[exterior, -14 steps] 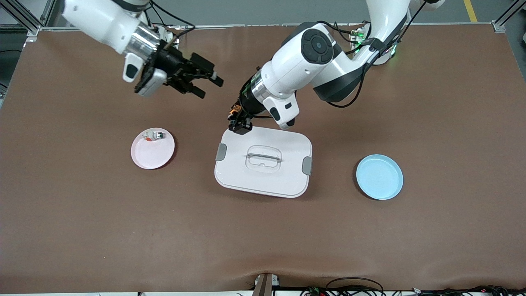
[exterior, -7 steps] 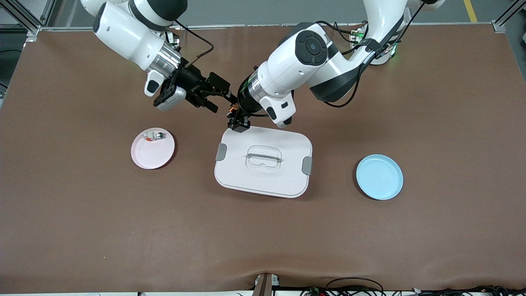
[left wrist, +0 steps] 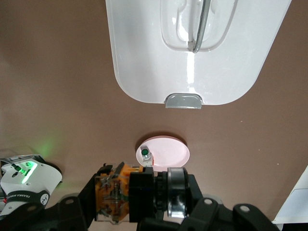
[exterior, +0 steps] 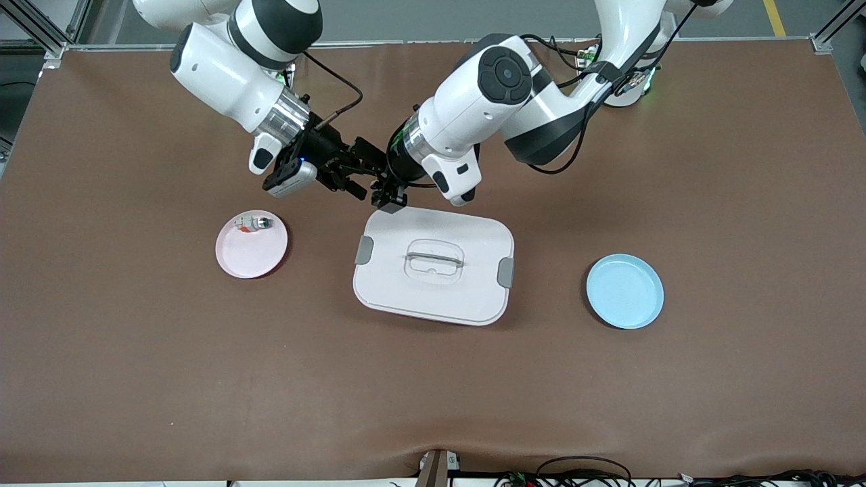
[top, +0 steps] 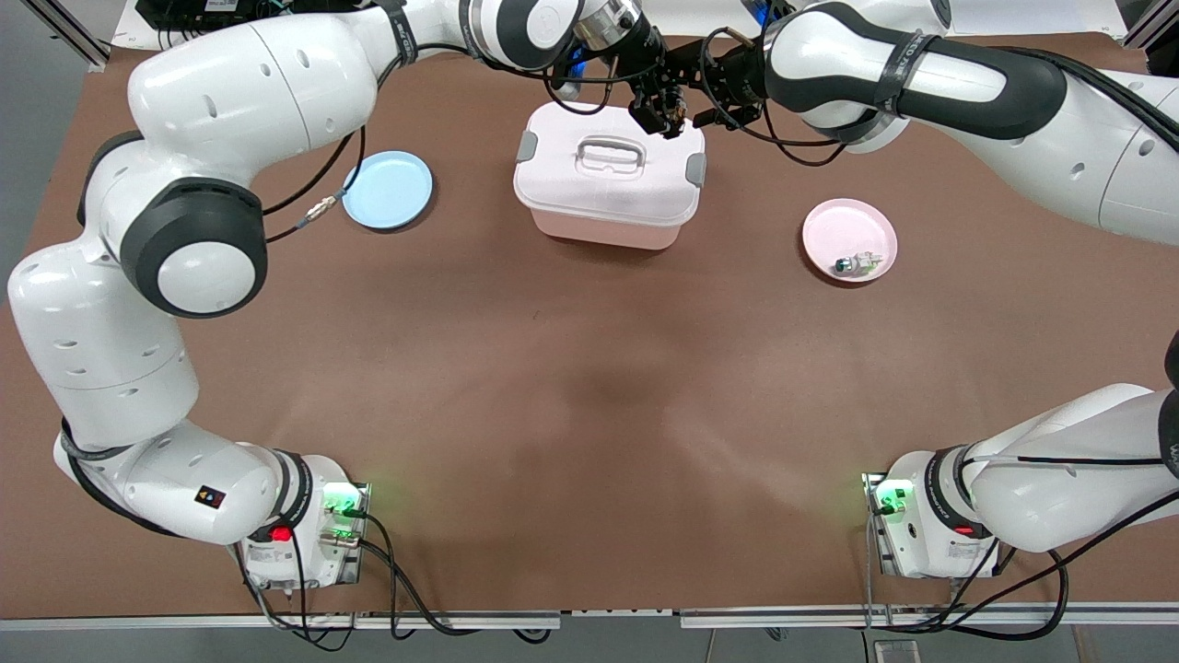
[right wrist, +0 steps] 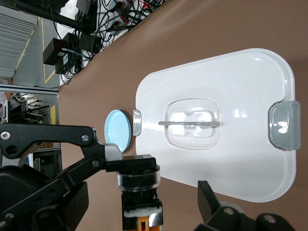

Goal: Transfer orange switch to right arm and place
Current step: 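Grasp the orange switch with the right gripper beside the left gripper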

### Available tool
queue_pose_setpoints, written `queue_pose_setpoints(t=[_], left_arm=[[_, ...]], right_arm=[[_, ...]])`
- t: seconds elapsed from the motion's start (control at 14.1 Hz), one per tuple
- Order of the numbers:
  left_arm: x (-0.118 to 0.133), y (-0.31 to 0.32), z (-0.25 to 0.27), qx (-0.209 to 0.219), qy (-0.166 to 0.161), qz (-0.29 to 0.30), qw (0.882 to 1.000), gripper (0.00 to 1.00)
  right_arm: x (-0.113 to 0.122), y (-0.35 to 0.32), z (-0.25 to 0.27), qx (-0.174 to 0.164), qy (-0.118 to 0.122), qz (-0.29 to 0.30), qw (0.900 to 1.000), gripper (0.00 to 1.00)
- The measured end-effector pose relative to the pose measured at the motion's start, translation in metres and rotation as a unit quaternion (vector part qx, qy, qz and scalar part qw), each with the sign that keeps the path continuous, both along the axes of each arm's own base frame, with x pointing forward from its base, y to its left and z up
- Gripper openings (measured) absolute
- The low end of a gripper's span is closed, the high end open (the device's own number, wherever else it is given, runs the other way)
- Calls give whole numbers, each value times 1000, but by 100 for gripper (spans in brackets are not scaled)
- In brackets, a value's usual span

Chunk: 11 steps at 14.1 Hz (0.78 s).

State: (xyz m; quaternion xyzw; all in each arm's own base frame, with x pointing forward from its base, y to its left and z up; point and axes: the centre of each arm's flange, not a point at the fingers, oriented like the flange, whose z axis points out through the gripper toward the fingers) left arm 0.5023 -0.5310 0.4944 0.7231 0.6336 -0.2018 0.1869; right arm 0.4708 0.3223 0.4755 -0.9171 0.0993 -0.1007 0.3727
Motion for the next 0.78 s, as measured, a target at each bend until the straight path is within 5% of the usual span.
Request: queue_pose_setpoints(t=[0.21,0.57,0.78], left_arm=[[1,1,-2,3,2,0,1000,72],[6,5,-7,8,6,3,1000,72],[6,6,-6,8,6,3,1000,72]], right_arm=[[-3,4,0,1,1,5,1000,90],[-9,11,-6,1,13,5,1000,37],[-9,11,-5,1,13,5,1000,37]])
